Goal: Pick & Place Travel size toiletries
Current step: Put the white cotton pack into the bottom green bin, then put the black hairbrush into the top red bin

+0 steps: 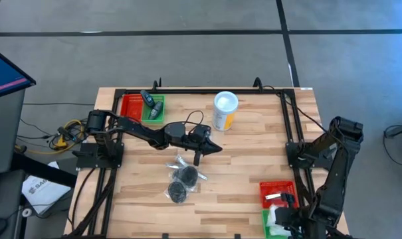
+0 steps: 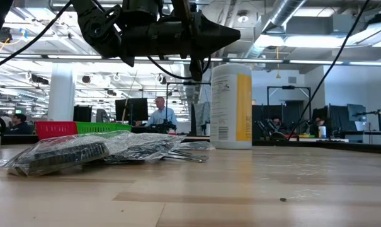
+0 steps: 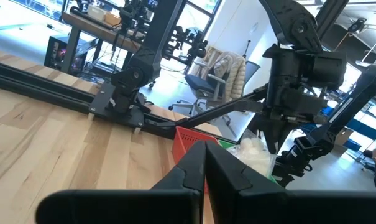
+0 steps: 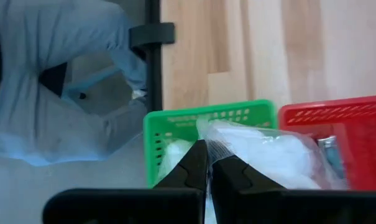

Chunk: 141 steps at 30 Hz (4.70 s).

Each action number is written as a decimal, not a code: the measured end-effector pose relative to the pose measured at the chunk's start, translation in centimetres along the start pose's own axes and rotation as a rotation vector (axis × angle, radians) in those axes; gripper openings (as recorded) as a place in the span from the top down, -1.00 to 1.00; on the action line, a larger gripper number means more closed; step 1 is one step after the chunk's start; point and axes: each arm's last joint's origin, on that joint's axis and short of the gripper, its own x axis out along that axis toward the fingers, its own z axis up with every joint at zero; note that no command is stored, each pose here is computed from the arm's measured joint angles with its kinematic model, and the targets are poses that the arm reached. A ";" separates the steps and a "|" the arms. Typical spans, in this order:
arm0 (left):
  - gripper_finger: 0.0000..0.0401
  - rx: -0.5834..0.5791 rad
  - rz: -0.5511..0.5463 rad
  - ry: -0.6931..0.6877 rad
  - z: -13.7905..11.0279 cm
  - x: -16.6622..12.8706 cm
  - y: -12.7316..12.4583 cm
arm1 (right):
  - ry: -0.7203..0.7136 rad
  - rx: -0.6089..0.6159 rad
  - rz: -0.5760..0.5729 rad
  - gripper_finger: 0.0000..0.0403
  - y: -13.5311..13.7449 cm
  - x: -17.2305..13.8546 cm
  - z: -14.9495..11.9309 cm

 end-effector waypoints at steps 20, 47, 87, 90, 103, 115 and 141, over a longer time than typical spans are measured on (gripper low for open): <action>0.99 0.000 0.000 0.000 0.0 0.0 0.0 | 0.029 -0.012 0.025 1.00 1.3 1.9 -1.0; 0.99 0.000 0.000 0.001 0.0 0.0 0.0 | 0.016 0.098 -0.032 0.61 1.0 2.2 -1.3; 0.99 -0.020 0.066 0.222 -2.2 -0.2 0.7 | -0.037 -0.064 -0.198 0.33 -4.0 1.7 5.6; 0.99 -0.049 0.010 0.301 -2.7 -0.4 0.6 | -0.044 -0.072 -0.217 0.32 -4.6 2.0 6.5; 0.99 -0.147 0.008 0.552 -4.8 -1.3 1.0 | -0.085 -0.112 -0.239 0.31 -6.8 3.0 10.1; 0.99 -0.125 -0.065 0.633 -5.4 -1.6 -0.4 | -0.245 -0.050 -0.292 0.32 -9.0 5.1 12.2; 0.99 0.078 0.231 0.278 -2.5 -13.4 -8.2 | -0.623 0.203 -0.023 0.34 -18.4 12.3 15.0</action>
